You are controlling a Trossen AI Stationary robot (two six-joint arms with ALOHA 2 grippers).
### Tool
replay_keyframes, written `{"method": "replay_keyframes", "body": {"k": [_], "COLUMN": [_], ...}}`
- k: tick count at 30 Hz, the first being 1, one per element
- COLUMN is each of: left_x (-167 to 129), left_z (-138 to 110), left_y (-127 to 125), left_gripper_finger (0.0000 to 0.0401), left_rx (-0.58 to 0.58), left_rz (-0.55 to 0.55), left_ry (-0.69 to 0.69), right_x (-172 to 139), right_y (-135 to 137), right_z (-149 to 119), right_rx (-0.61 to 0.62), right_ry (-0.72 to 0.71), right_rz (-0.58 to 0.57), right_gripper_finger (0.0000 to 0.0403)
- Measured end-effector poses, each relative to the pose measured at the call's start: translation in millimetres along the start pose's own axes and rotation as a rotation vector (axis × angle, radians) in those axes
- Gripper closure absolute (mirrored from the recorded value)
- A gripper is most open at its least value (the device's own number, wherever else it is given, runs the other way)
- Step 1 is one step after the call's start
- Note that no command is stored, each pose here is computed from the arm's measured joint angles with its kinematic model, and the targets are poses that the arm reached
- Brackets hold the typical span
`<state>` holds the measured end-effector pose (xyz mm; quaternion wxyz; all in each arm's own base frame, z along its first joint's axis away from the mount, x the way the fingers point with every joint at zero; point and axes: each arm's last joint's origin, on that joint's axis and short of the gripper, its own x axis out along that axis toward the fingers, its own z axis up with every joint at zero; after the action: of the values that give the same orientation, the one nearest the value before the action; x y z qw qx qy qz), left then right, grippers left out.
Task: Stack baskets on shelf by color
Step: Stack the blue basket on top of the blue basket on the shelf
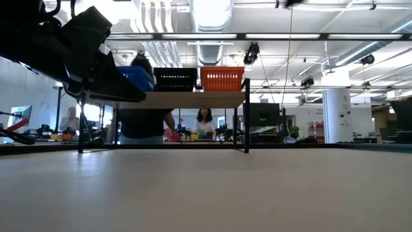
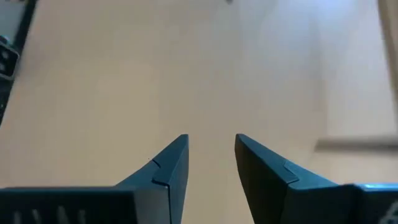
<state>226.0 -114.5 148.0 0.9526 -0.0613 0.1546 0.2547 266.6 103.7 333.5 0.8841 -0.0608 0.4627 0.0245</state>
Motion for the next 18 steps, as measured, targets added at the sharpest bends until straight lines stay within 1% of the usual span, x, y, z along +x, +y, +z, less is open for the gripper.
{"method": "replay_keyframes", "body": {"k": [2, 6, 9, 11, 12, 14, 18], "left_x": [1.2, 3.6, 5.2, 5.5, 5.4, 5.5, 4.8], "left_z": [-0.6, 2.1, 7.3, 11.6, 13.8, 16.8, 21.6], "left_y": [-1.4, -6.6, -11.0, -12.9, -13.5, -14.3, -15.1], "left_gripper_finger": [0.0285, 0.0285, 0.0285, 0.0285, 0.0285, 0.0285, 0.0285], "left_rx": [0.003, 0.024, 0.054, 0.076, 0.081, 0.092, 0.094], "left_rz": [-0.001, -0.018, -0.037, -0.045, -0.048, -0.050, -0.056], "left_ry": [-0.008, -0.052, -0.102, -0.134, -0.148, -0.166, -0.193], "right_x": [-2.4, -3.0, 0.3, 3.2, 4.2, 5.6, 12.2], "right_y": [17.5, 46.4, 61.4, 67.8, 70.0, 74.8, 82.2], "right_z": [-25.4, -71.4, -100.8, -115.5, -121.4, -132.5, -153.5], "right_rx": [0.076, 0.263, 0.398, 0.513, 0.583, 0.682, 0.818], "right_ry": [0.020, 0.083, 0.162, 0.214, 0.231, 0.265, 0.308], "right_rz": [-0.007, 0.039, 0.061, 0.060, 0.052, 0.038, -0.011], "right_gripper_finger": [0.0285, 0.0291, 0.0293, 0.0290, 0.0287, 0.0274, 0.0233]}}
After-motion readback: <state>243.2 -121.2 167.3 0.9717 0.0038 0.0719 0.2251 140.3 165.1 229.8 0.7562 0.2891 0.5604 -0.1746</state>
